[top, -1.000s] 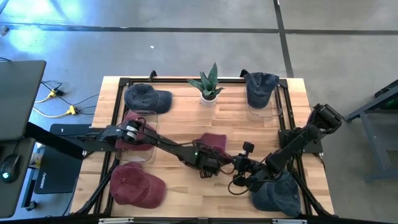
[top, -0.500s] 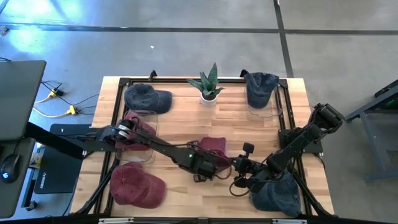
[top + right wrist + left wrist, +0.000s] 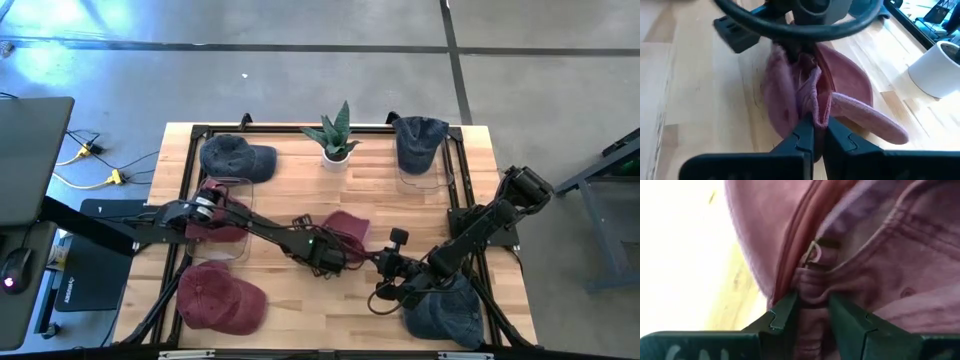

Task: Pick & Place hat
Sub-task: Put the top red cap into the left transparent bin

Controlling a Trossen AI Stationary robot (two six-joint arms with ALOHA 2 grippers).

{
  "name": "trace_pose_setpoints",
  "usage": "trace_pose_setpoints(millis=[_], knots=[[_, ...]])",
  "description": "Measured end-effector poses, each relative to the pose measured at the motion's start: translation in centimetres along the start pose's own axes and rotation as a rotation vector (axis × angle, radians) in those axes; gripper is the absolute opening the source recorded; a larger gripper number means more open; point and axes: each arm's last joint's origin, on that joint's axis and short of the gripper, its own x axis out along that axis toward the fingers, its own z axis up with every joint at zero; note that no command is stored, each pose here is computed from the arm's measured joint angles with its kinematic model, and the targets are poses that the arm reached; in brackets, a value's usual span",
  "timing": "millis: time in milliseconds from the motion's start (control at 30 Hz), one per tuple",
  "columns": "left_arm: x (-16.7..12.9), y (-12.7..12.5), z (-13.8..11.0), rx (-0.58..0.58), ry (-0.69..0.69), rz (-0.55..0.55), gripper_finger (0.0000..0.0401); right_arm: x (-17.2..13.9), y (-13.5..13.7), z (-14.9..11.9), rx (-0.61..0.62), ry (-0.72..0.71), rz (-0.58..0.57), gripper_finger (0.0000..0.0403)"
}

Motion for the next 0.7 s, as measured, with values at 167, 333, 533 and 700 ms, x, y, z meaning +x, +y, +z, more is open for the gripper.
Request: trace_pose_setpoints(millis=[167, 333, 533, 700], knots=[[0.1, 0.1, -0.1, -0.004, 0.008, 0.010, 0.0107, 0.0, 0.0, 0.0, -0.006, 0.005, 0.003, 0.0009], [-2.6, -0.4, -0.2, 0.071, -0.001, 0.017, 0.0108, 0.0, 0.0, -0.1, -0.005, 0.002, -0.003, 0.0020], [-6.5, -3.1, -0.6, 0.227, -0.123, -0.039, 0.0108, 0.0, 0.0, -0.1, -0.005, 0.011, 0.011, 0.0006], [-8.0, -4.9, -0.8, 0.310, -0.241, -0.095, 0.0108, 0.0, 0.1, 0.0, 0.007, 0.005, 0.018, 0.0015]])
